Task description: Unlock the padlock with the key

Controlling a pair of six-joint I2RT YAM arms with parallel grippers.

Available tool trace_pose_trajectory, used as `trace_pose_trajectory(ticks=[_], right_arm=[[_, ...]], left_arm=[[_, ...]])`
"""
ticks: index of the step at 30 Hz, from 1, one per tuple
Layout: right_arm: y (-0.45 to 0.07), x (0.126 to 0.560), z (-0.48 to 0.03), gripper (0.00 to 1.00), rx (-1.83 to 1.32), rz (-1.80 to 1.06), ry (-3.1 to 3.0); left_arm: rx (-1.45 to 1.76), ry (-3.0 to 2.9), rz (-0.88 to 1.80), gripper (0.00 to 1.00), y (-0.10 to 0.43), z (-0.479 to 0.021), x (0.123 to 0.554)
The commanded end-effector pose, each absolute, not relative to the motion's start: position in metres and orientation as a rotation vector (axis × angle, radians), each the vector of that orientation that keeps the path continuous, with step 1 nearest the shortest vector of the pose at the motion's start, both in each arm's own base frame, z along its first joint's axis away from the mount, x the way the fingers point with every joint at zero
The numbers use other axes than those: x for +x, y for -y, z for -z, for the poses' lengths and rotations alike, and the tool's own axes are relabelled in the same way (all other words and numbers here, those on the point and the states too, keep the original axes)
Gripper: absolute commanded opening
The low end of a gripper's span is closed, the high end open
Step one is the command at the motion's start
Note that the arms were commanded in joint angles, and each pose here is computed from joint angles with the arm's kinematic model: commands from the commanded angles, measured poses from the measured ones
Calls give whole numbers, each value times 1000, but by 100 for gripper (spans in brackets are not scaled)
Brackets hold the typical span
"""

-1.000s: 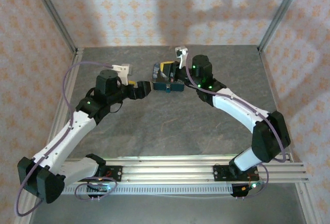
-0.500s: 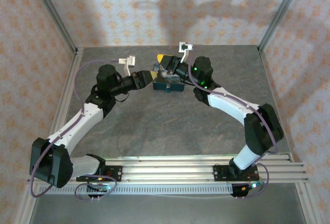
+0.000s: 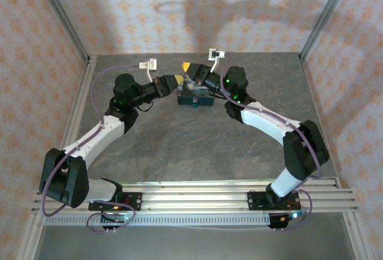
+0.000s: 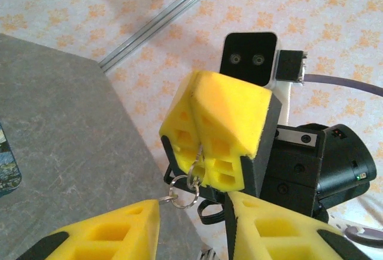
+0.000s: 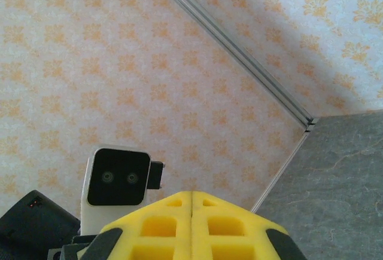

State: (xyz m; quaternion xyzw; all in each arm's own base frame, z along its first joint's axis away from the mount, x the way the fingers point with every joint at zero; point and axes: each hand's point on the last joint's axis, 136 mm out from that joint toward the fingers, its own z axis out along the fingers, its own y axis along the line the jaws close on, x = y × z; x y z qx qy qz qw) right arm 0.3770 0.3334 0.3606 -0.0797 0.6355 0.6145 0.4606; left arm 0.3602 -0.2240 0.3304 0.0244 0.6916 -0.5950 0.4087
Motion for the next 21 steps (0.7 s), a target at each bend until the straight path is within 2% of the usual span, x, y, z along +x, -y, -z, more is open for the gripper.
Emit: trace_pose_trajectory(ticks=[1, 15, 21], right_arm=[[-334, 364, -381, 0, -249, -1548, -1489], [-346, 359, -385, 0, -268, -1572, -1481], [-346, 361, -385, 0, -253, -1567, -1478]], left_arm=[[138, -1656, 1510, 32, 224, -357, 358], [169, -1639, 1553, 32, 233, -361, 360], [174, -1648, 1557, 27, 235, -358, 360]])
